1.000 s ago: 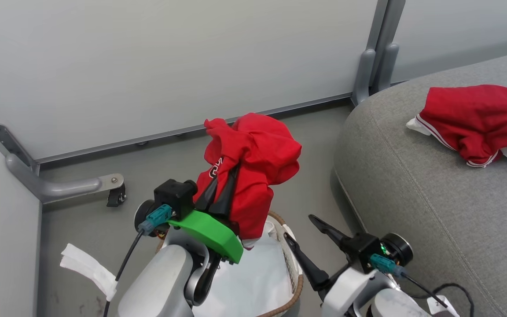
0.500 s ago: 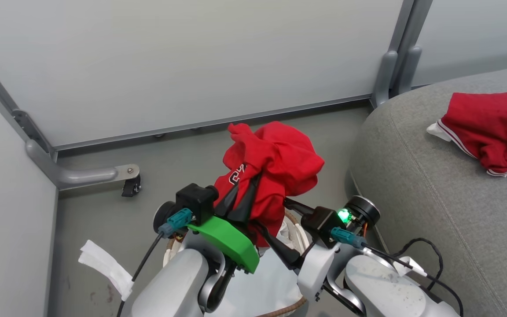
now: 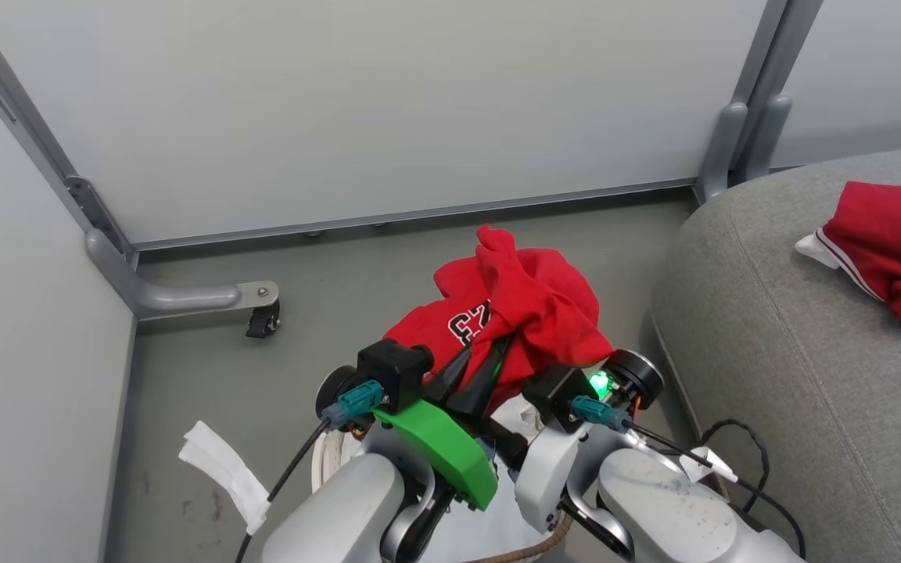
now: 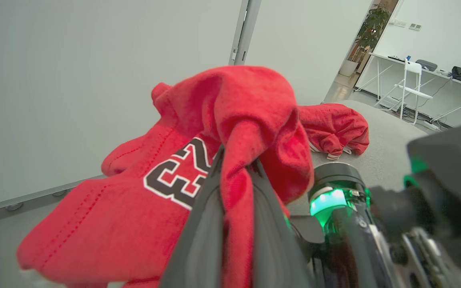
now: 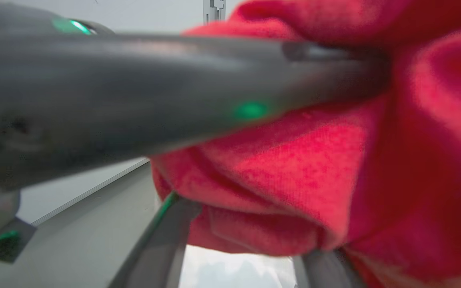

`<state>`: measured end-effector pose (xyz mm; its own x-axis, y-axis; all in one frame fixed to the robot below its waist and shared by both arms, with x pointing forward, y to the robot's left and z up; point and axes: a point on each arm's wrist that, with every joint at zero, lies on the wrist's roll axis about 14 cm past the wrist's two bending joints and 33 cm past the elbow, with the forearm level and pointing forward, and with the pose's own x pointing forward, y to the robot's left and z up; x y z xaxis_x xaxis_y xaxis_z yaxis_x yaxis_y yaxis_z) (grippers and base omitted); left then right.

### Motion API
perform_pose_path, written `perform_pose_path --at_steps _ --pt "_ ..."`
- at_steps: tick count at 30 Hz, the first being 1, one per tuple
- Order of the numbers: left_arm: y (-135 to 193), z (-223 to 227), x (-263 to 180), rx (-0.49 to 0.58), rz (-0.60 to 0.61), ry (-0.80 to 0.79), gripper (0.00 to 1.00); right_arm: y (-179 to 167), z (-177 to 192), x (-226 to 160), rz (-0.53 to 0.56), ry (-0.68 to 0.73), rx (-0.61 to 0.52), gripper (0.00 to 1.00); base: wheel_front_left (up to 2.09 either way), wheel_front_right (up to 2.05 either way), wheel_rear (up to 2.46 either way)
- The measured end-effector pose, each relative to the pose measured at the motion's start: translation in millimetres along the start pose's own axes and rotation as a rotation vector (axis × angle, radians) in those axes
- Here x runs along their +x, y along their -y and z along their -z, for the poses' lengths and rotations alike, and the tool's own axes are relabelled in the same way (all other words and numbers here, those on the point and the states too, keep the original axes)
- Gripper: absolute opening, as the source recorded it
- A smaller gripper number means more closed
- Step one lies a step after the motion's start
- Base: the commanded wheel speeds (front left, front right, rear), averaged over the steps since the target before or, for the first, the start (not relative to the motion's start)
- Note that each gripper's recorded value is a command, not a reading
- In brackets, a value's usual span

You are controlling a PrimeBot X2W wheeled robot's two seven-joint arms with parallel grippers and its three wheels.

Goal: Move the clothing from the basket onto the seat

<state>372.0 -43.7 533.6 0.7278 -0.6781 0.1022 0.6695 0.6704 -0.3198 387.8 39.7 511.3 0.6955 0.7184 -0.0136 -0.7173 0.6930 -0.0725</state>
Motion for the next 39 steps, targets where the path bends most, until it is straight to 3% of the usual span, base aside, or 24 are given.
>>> perform_pose_path --at_steps 14,15,16,27,39 --pt "-2.5 7.4 -1.7 -0.006 -0.012 -0.024 0.00 3.6 1.5 -6.3 0.038 0.008 0.056 0.00 0.00 0.00 0.00" --pt "-2.9 7.2 -1.1 -0.008 -0.013 -0.023 0.40 4.7 0.9 -7.2 0.042 0.010 0.055 0.00 0.00 0.00 0.00" --pt "-3.1 8.0 -0.7 -0.009 -0.013 -0.025 1.00 5.5 0.1 -7.9 0.045 0.013 0.055 0.00 0.00 0.00 0.00" --pt "-2.5 12.7 12.3 0.020 0.005 -0.037 1.00 25.4 -6.2 -32.1 0.148 0.057 0.079 0.00 0.00 0.00 0.00" --pt "26.2 34.1 42.7 0.019 0.122 -0.085 1.00 67.7 1.0 -98.2 0.380 0.072 0.106 0.00 0.00 0.00 0.00"
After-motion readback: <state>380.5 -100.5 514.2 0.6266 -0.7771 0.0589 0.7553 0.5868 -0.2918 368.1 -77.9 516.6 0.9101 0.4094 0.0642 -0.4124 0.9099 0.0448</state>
